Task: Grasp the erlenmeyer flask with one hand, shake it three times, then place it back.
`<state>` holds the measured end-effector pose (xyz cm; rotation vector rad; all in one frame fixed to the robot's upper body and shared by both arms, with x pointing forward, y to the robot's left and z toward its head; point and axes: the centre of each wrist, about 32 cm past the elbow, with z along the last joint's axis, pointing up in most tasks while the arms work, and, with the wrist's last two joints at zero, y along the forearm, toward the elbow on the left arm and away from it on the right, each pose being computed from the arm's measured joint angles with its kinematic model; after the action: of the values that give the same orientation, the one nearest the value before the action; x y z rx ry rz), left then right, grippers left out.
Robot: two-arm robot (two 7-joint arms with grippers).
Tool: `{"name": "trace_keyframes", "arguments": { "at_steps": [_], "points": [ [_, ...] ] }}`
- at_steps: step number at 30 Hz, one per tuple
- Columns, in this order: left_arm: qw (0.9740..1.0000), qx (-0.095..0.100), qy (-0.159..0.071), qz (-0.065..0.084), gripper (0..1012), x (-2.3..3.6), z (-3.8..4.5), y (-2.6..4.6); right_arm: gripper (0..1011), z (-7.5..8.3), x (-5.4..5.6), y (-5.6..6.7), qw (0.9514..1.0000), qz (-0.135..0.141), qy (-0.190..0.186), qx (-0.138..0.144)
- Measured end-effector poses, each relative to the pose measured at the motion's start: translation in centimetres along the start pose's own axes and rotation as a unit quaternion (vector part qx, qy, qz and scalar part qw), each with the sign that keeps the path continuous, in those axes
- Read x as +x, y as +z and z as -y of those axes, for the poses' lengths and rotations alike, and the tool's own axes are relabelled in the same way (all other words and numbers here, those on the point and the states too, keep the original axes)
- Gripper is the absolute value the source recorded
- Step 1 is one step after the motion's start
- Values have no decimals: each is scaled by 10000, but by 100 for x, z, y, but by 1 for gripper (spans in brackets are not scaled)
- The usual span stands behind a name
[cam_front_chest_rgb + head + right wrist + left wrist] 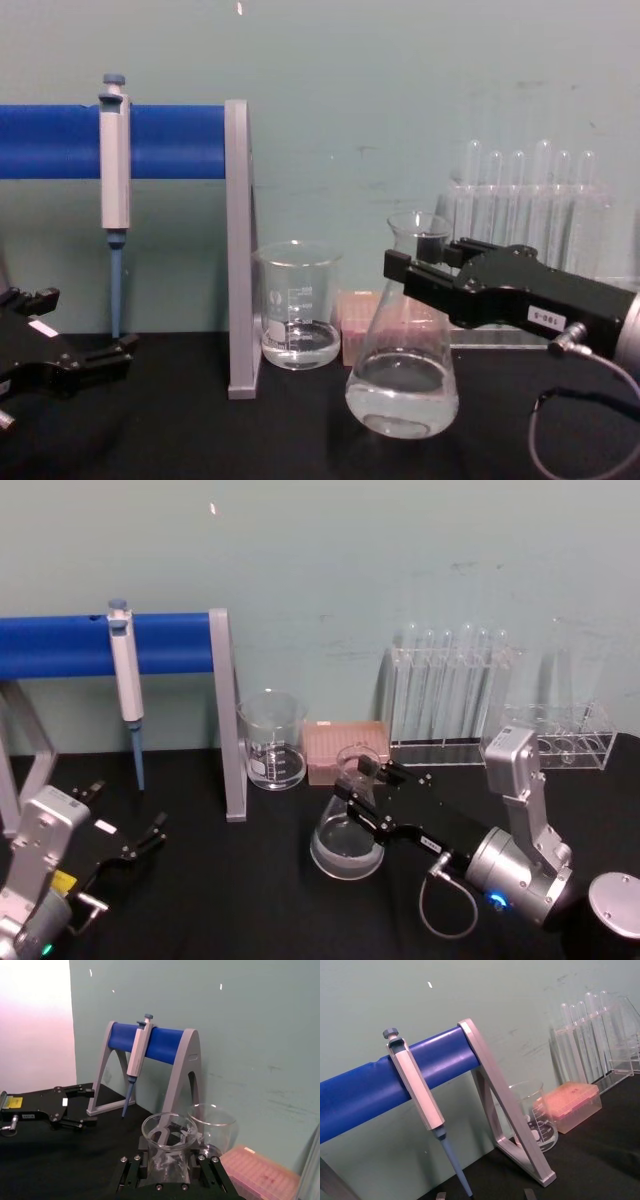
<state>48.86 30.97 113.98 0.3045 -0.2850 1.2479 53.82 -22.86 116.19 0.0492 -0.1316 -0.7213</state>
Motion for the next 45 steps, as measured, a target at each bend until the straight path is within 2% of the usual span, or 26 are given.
{"name": "trace_keyframes", "arguments": {
  "at_steps": [17,45],
  "points": [
    [10000,0,0,0,1001,0,0,0,451,-70,85,-102,9998,-16,54,-207],
    [10000,0,0,0,1001,0,0,0,451,-98,93,-199,9989,3,251,-396]
  ]
}}
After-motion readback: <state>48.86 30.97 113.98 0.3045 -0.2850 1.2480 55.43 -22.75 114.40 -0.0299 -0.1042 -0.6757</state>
